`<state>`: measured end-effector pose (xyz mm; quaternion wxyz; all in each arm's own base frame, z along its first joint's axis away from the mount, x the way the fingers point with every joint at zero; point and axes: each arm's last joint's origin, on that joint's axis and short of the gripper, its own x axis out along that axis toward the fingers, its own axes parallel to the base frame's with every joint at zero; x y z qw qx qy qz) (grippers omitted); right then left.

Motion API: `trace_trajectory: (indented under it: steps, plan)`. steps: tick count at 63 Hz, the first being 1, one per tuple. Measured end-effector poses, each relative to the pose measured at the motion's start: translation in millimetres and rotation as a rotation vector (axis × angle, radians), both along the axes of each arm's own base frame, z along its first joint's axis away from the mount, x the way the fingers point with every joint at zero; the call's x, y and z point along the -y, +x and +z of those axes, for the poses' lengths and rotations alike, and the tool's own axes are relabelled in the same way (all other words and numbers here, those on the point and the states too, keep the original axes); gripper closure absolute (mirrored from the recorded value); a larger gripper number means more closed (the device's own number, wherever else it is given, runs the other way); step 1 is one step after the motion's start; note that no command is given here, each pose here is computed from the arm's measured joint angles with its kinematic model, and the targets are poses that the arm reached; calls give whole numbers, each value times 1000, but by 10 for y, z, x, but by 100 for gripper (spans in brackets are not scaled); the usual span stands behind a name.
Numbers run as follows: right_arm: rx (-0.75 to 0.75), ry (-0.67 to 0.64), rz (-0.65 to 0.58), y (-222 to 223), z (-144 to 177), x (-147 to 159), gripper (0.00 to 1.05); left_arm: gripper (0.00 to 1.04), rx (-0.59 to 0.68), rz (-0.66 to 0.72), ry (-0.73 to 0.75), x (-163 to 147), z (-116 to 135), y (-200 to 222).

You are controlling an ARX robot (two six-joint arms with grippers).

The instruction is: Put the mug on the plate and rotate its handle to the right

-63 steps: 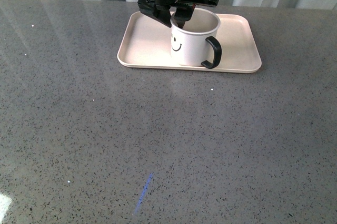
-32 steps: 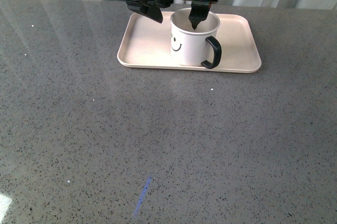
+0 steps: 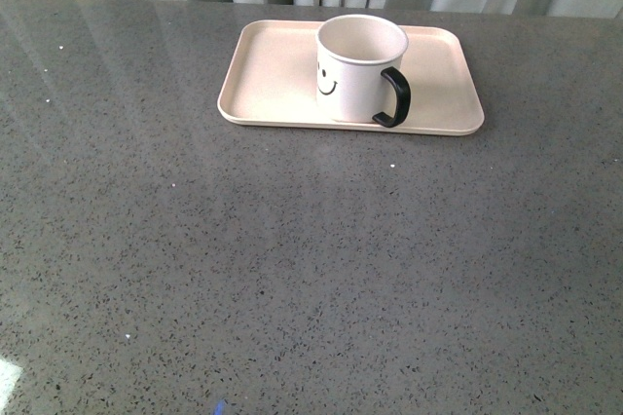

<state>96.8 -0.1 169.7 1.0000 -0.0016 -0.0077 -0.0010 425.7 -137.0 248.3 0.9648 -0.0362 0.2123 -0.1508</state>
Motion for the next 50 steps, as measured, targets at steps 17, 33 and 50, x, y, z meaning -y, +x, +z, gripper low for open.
trace_trajectory:
  steps: [17, 33, 50]
  plan:
    - [0, 0, 1, 0, 0, 0, 9, 64, 484, 324, 33, -877, -136, -1220]
    - [0, 0, 0, 0, 0, 0, 9, 103, 413, 300, 64, -1088, -535, -1802]
    - [0, 0, 1, 0, 0, 0, 9, 103, 421, 307, 64, -1222, -644, -2192]
